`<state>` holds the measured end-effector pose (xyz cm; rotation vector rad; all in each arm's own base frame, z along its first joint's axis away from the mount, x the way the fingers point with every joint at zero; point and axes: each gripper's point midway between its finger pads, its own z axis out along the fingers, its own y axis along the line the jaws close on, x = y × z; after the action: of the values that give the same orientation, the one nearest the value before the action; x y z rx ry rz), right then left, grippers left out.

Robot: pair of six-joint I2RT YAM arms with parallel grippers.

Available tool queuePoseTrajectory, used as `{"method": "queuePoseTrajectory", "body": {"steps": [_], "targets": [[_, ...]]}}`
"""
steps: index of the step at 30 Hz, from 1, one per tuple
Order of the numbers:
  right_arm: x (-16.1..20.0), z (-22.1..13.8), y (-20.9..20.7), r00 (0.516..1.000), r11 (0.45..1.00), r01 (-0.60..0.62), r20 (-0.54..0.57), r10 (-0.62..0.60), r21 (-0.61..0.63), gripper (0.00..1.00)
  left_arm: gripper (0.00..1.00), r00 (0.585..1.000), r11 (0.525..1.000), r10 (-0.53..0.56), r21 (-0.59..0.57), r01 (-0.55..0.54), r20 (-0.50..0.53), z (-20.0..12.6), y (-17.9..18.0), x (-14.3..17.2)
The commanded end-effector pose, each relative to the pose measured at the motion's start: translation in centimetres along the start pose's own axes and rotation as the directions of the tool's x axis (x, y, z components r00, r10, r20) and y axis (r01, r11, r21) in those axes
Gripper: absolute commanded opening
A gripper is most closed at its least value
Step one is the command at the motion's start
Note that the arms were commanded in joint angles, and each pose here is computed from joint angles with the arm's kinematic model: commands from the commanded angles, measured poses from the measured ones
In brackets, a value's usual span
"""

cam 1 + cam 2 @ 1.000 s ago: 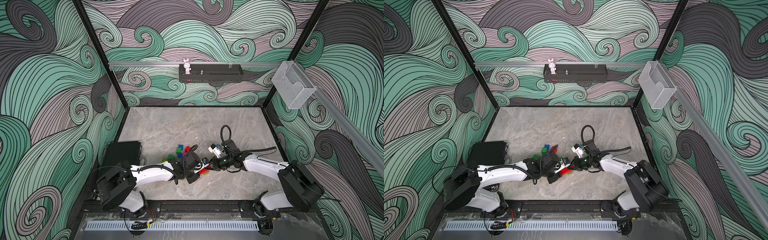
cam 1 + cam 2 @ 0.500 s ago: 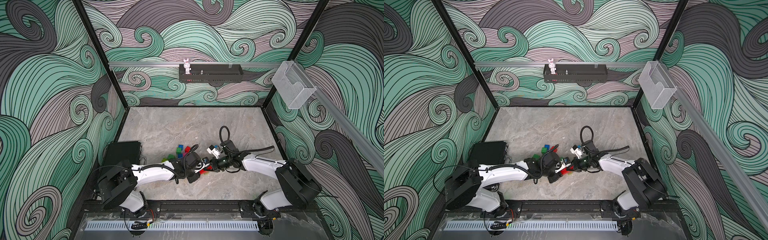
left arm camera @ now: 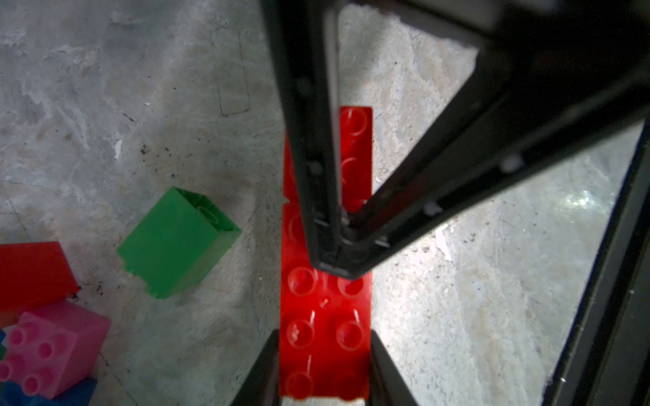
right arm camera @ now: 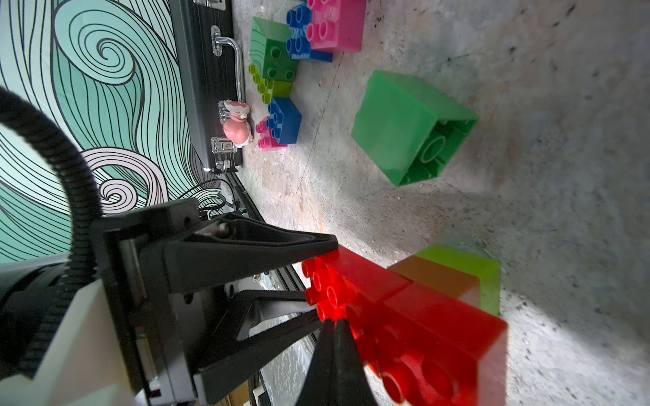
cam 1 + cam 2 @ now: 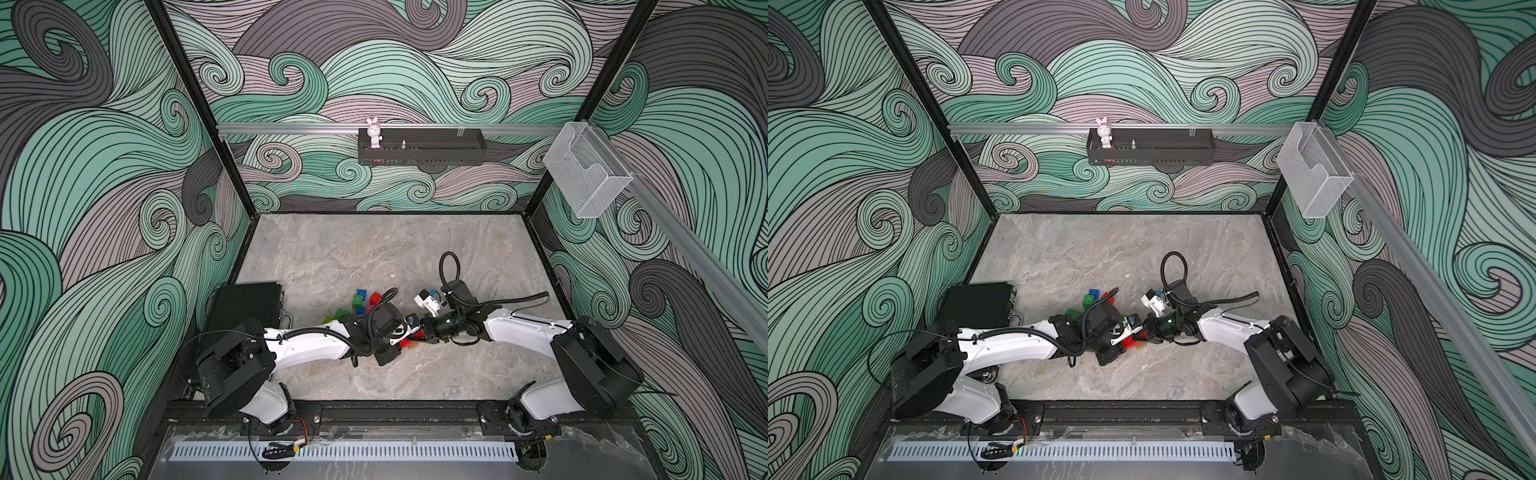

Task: Assemble the number 4 with lego
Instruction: Assemble the lego brick with the lego brick.

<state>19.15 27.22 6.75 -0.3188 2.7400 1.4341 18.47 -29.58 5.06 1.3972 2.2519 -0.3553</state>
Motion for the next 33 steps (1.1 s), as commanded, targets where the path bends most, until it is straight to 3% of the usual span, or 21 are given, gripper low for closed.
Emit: {"method": "queuePoseTrajectory", "body": {"steps": [1,14,20,25,29,33], "targets": [[3.0,-0.3,-7.6,0.985,0.946,-0.169,0.002,0.175,0.275,0.00,0.14,0.999,1.000,-0.001,0.016,0.002,-0.044,-0.2,0.0,0.3],[3.9,-0.5,-9.2,0.973,0.919,-0.219,0.006,0.230,0.328,0.00,0.33,0.997,1.000,-0.013,0.027,0.015,-0.070,-0.5,0.1,-0.2],[4.3,-0.5,-9.8,0.967,0.907,-0.239,0.005,0.253,0.346,0.00,0.48,0.998,0.999,-0.040,0.030,0.041,-0.038,-1.5,0.4,-1.2],[4.2,-0.5,-9.8,0.968,0.910,-0.238,0.005,0.251,0.339,0.00,0.61,0.998,0.999,-0.040,0.000,0.040,0.049,-4.0,1.2,-2.4],[3.4,-0.4,-8.8,0.976,0.930,-0.213,0.013,0.219,0.301,0.00,0.79,0.995,0.999,-0.026,-0.024,0.029,0.091,-4.5,1.5,-1.6],[2.4,-0.5,-7.8,0.982,0.942,-0.189,0.030,0.189,0.276,0.00,0.85,0.996,1.000,-0.008,-0.002,0.008,0.093,-4.1,1.0,-1.4]]}}
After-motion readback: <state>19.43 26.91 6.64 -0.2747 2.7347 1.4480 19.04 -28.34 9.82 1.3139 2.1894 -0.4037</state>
